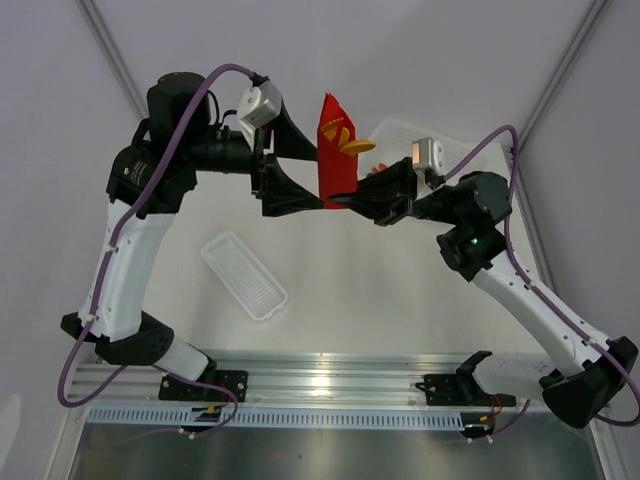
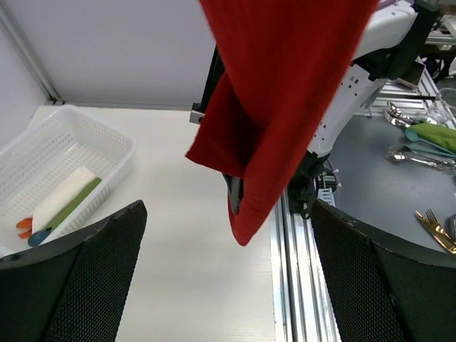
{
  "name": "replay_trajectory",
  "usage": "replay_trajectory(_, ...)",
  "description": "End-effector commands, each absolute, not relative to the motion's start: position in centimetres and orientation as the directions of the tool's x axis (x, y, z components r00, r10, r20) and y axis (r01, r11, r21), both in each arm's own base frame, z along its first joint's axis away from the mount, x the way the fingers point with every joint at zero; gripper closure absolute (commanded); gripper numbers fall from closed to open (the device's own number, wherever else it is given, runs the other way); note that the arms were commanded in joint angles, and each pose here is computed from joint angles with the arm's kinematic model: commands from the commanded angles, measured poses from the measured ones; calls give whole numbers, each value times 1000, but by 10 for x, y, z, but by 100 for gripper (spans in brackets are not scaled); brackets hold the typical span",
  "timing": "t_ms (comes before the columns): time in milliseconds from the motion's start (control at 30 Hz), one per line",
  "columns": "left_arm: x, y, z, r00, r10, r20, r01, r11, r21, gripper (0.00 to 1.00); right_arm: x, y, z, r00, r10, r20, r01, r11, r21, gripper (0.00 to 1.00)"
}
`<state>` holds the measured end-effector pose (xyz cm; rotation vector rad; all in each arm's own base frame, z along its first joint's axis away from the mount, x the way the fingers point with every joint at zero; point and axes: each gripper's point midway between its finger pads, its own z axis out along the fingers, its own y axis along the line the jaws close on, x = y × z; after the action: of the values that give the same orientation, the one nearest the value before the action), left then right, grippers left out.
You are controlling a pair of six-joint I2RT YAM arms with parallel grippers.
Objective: Place the utensils on the paper napkin and roll it up
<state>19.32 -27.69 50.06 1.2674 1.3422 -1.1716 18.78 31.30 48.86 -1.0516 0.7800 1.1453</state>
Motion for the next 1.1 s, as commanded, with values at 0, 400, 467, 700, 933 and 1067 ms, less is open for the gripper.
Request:
replay_trajectory(0,182,-282,523,2,71,-997,999,-38,-1,1,173,311,516,376,380,-845,-921,52,-387,100)
replay_trajectory(400,173,-299,523,-21,68,-997,993,-111,-29,14,179,323,510,348,373,-860,-931,27,-365,100)
replay_trajectory(467,172,-300,522,-27,69,-997,993,-115,-35,19,180,324,509,347,372,-861,-931,29,-363,100)
replay_trajectory(700,178,-302,523,-51,70,-996,995,-77,-56,47,183,324,505,343,360,-868,-935,43,-352,100)
replay_trajectory(933,185,-302,528,-56,56,-997,998,-28,-58,63,186,324,502,335,352,-874,-940,61,-335,100)
replay_trajectory(1067,186,-302,528,-61,56,-997,998,-19,-62,71,189,324,498,327,341,-881,-944,66,-324,100)
